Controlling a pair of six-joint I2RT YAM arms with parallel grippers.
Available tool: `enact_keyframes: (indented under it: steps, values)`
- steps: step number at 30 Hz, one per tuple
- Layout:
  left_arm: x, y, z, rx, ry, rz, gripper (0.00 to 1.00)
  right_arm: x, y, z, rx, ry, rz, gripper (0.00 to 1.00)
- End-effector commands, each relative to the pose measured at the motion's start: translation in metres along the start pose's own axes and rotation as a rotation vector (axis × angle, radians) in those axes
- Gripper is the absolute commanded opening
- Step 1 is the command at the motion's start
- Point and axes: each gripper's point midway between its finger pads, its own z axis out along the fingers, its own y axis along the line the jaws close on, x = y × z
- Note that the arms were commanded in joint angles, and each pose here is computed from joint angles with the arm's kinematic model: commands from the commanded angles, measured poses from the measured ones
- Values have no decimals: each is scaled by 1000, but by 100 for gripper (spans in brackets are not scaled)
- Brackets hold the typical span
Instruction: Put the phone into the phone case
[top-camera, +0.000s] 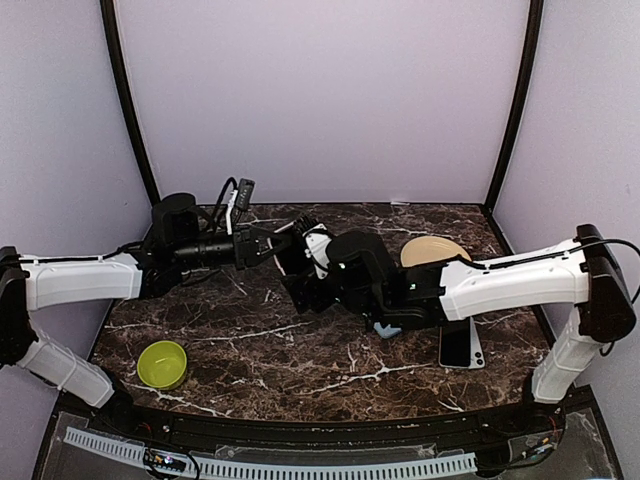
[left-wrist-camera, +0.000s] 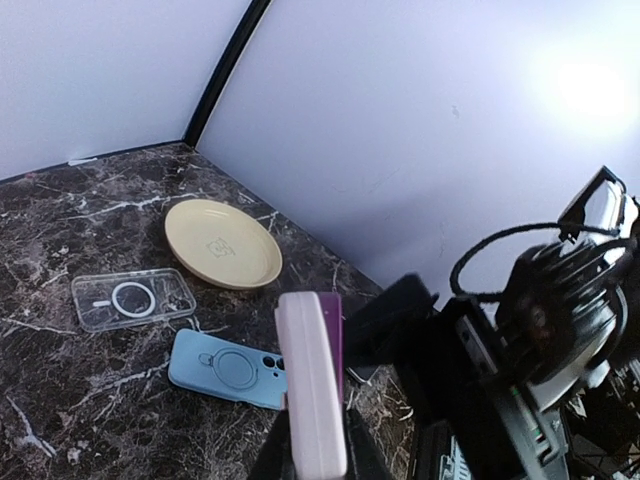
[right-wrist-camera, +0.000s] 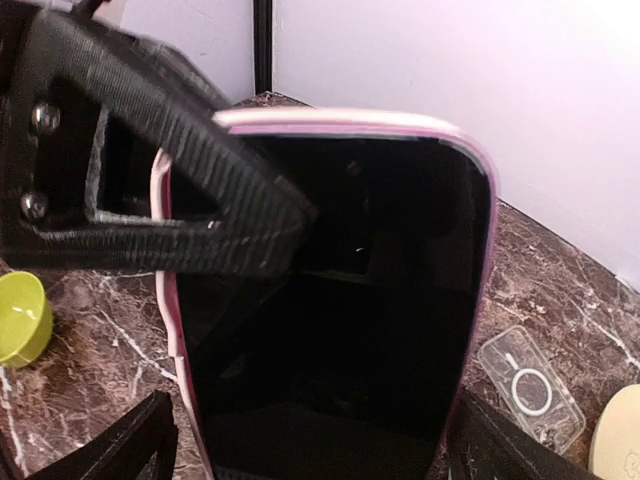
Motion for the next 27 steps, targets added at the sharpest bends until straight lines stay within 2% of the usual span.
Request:
enact_keyframes:
  steps: [1, 5, 8, 11, 15, 17, 24, 25, 27]
  values:
    - [-9, -36, -11, 128, -13, 127, 0, -35, 8, -32, -241, -54, 20, 99]
    - [-10, -58, -18, 228, -1, 191, 0, -21, 19, -59, -526, 55, -14, 99]
    - [-9, -75, -24, 315, 10, 226, 0, -30, 20, -75, -652, 53, -16, 98]
    - [-10, -94, -33, 406, 7, 274, 0, -45, 24, -82, -714, 8, -30, 90]
    - [-12, -103, -38, 435, -5, 318, 0, -59, 34, -81, -779, -28, -37, 81]
    - [-13, -105, -40, 442, -6, 325, 0, -60, 37, -77, -799, -24, -36, 70]
    - [-14, -111, -43, 465, -14, 332, 0, -59, 37, -66, -820, 0, 3, 4]
    - [-15, -111, -43, 466, -15, 334, 0, -60, 35, -66, -810, -4, 7, 0]
    - [-15, -112, -43, 465, -14, 332, 0, -65, 29, -65, -782, -23, 11, 0]
